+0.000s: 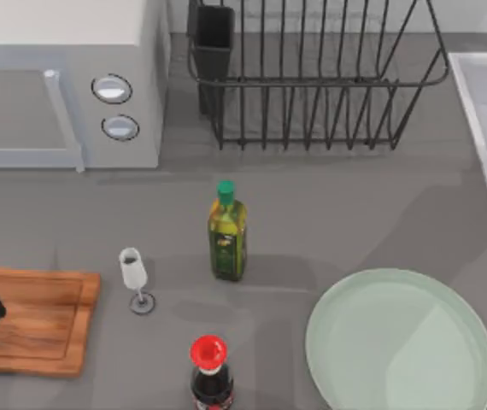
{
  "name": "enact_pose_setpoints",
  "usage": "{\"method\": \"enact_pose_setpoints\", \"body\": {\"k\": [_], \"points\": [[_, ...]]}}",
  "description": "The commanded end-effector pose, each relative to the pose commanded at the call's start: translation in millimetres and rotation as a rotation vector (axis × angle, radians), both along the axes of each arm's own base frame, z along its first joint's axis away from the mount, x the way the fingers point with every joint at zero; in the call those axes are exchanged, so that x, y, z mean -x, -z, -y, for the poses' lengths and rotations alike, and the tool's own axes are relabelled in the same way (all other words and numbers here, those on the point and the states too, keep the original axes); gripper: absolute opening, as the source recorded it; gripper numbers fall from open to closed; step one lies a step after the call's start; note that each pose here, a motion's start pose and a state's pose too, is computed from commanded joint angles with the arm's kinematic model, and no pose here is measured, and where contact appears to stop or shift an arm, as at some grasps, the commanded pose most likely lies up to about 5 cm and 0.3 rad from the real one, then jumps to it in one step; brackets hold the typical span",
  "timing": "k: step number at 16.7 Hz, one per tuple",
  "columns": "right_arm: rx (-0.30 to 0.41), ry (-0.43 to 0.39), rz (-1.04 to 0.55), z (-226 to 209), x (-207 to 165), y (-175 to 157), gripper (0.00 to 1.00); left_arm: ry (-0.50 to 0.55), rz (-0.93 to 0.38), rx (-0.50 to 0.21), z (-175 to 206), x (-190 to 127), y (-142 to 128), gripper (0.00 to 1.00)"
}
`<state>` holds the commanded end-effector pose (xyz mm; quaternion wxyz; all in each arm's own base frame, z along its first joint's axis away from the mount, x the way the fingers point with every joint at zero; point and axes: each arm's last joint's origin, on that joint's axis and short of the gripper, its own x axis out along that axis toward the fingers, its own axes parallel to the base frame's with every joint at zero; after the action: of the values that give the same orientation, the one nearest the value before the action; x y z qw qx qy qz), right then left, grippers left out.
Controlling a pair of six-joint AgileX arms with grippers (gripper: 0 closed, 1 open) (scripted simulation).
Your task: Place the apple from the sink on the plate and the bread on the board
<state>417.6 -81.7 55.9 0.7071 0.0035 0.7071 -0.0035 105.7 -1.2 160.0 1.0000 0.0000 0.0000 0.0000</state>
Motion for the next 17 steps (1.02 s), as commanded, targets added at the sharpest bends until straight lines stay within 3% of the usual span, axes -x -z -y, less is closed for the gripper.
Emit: {"method": "enact_pose_setpoints", "body": {"k": [12, 17], "points": [[0.000, 0.000, 0.000, 0.0, 0.0, 0.0, 0.02, 0.000, 0.000, 0.000, 0.0, 0.0, 0.0, 1.00], [0.000, 0.000, 0.000, 0.0, 0.0, 0.0, 0.00, 0.000, 0.000, 0.000, 0.0, 0.0, 0.0, 1.00]]}}
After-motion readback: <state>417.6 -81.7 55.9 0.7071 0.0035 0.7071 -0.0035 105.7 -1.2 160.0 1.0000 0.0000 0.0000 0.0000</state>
